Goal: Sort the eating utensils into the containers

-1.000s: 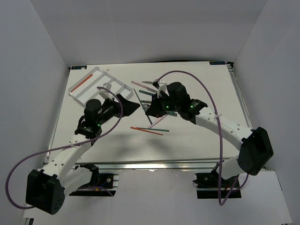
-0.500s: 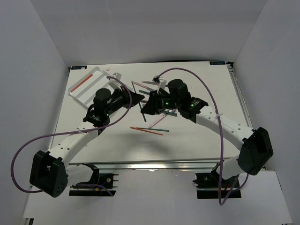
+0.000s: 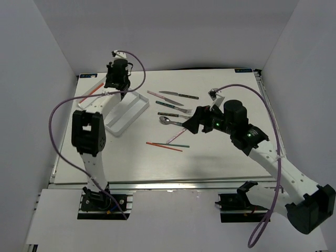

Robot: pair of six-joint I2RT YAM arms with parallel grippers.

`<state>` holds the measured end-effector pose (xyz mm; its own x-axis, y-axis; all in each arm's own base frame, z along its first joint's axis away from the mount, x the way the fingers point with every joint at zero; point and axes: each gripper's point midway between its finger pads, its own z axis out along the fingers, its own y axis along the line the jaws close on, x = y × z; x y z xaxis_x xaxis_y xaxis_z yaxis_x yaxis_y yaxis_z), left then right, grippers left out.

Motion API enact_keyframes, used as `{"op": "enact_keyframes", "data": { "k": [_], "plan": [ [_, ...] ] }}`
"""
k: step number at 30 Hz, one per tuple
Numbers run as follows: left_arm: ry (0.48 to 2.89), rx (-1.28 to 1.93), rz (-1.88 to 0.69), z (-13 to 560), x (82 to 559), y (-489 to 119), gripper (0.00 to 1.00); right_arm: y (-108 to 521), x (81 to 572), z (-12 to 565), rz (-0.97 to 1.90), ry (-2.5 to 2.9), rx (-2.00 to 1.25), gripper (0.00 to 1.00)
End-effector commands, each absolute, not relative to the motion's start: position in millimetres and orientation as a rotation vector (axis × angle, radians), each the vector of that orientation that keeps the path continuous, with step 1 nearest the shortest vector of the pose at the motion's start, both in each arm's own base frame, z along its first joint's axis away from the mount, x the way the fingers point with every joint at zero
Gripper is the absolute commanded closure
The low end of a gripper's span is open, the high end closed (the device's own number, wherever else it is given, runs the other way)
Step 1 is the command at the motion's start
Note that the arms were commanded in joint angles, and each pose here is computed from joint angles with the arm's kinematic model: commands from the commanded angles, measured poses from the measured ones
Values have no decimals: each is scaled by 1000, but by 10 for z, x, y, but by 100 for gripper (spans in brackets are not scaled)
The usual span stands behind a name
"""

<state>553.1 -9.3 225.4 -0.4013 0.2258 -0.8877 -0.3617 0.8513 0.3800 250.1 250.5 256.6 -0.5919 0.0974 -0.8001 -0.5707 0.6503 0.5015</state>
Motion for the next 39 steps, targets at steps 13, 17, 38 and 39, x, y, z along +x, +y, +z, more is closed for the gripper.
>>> {"op": "enact_keyframes", "data": {
  "k": [13,17,38,39],
  "plan": [
    [1673,216,967,2020,6411,945,100,2319,1834,1985,1063,2062,-516,11],
    [1674,244,948,1957,6534,1036,100,2339,1858,1966,1059,2066,-538,11],
    [1739,329,849,1551,6218,1151,39,2256,1984,2053,955,2050,-519,11],
    [1732,334,829,1592,6210,1120,38,2252,1990,2055,950,2049,-520,11]
  ]
}}
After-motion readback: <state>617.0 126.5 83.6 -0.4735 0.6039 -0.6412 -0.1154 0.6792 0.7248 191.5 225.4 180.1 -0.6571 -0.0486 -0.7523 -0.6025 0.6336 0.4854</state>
